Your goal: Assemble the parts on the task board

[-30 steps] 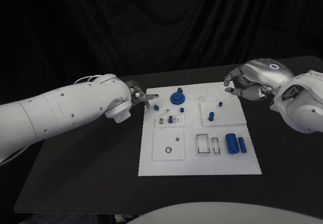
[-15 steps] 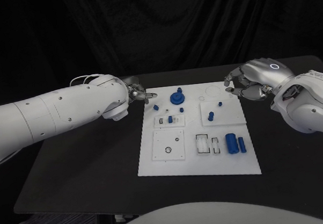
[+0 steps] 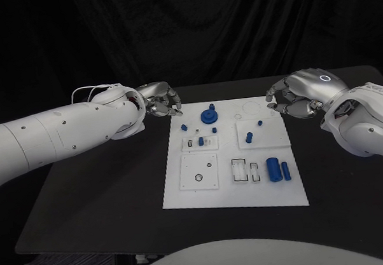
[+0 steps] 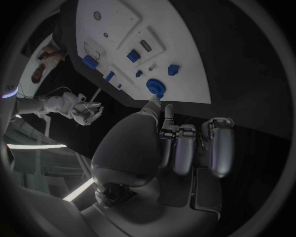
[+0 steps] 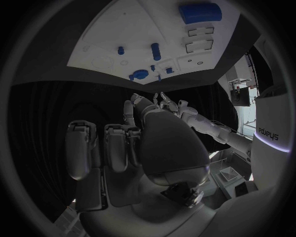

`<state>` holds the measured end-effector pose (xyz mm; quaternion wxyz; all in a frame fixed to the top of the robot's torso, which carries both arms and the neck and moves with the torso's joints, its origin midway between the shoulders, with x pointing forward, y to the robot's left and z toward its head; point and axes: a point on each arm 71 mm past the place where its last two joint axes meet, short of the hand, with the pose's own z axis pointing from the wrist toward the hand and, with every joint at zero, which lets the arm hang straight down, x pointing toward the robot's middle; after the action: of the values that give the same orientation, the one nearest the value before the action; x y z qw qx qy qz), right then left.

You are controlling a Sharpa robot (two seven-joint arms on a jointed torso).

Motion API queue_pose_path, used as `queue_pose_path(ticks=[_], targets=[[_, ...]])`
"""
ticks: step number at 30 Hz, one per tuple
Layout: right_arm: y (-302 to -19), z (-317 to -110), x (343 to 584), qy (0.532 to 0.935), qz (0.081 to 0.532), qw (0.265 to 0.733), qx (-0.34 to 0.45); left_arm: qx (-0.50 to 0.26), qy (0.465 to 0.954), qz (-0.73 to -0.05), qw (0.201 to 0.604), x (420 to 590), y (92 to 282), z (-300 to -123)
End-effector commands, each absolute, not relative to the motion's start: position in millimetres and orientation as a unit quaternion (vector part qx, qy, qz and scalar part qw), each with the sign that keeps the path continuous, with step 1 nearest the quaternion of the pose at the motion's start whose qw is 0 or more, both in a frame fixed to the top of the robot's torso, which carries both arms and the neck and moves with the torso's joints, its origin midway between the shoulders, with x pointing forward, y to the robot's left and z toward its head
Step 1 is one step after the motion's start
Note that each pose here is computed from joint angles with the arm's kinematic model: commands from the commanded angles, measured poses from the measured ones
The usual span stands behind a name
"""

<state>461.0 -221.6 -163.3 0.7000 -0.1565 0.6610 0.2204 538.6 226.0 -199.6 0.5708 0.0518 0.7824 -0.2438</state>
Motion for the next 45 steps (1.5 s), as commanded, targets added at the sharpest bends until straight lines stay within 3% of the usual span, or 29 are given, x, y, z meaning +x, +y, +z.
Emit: queue_pose_path(ticks=[1, 9, 21, 33, 38, 42, 45], targets=[[-223, -164, 461, 0.663, 0.213, 0.701, -0.153, 0.244, 0.739, -0.253, 0.575, 529.3, 210.1, -198.8], [-224, -165, 460, 0.665, 0.213, 0.7, -0.153, 0.358, 0.704, -0.221, 0.573, 526.0, 200.0, -201.5], [-224, -167, 460, 0.667, 0.212, 0.698, -0.153, 0.443, 0.664, -0.184, 0.574, 525.3, 193.9, -203.6], [-225, -168, 459, 0.669, 0.212, 0.696, -0.153, 0.44, 0.663, -0.165, 0.583, 527.9, 195.3, -205.5], [-226, -169, 459, 0.669, 0.211, 0.696, -0.152, 0.426, 0.65, -0.158, 0.609, 528.8, 198.7, -202.6], [-227, -169, 459, 0.669, 0.211, 0.696, -0.152, 0.394, 0.641, -0.142, 0.643, 529.8, 204.2, -197.3], [-227, -169, 459, 0.67, 0.21, 0.696, -0.152, 0.321, 0.669, -0.133, 0.657, 531.9, 210.9, -195.0]])
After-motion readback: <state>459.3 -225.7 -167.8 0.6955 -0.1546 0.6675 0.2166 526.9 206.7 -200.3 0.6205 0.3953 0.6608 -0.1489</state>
